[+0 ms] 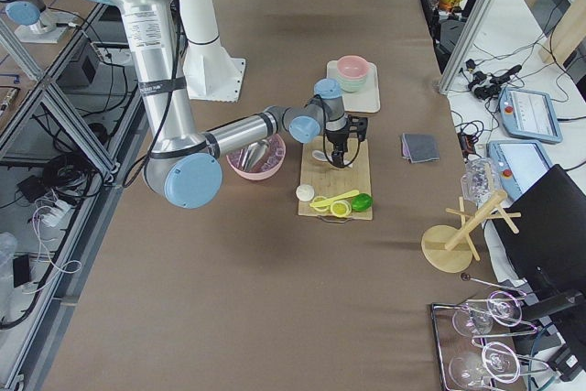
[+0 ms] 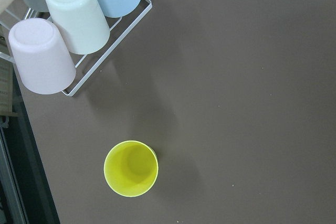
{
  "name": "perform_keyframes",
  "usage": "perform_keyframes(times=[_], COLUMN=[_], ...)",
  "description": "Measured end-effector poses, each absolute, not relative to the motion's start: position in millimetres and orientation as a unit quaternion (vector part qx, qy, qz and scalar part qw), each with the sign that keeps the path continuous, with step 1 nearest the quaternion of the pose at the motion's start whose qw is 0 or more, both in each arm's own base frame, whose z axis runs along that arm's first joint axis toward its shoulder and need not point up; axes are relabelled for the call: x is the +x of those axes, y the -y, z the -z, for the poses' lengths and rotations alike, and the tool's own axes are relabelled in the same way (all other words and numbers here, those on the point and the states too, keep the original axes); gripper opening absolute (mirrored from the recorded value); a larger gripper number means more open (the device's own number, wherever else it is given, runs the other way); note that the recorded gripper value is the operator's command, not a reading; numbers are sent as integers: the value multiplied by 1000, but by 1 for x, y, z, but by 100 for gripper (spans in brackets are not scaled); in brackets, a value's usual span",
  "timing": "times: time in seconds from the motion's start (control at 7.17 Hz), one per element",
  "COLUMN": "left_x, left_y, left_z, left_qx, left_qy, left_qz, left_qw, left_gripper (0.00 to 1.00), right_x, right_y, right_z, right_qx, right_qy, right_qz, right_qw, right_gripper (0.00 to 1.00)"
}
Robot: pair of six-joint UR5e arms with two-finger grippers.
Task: Stack pink bowl on green and place spoon
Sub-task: 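Lower the right gripper onto the white spoon handle and grasp it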
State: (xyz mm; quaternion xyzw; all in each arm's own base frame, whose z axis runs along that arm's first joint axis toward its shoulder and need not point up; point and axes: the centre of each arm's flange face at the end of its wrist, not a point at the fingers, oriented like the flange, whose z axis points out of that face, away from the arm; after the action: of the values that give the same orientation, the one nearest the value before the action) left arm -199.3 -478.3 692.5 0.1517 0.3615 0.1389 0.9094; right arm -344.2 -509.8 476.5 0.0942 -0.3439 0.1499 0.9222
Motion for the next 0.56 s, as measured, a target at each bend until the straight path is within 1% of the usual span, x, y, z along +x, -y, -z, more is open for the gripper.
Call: perform_keyframes(times=[0.56], left_x=[-199], left_y=[478], left_z=[-692], left_qx=[155], left_qy=[-360], left_qz=[-140], left_qw=[909], left_gripper=[98], right_x=[-340], right_y=[507], right_z=[-482], right_qx=[94], right_qy=[340], right_qz=[-158], right_qw=[923], right_gripper=[57])
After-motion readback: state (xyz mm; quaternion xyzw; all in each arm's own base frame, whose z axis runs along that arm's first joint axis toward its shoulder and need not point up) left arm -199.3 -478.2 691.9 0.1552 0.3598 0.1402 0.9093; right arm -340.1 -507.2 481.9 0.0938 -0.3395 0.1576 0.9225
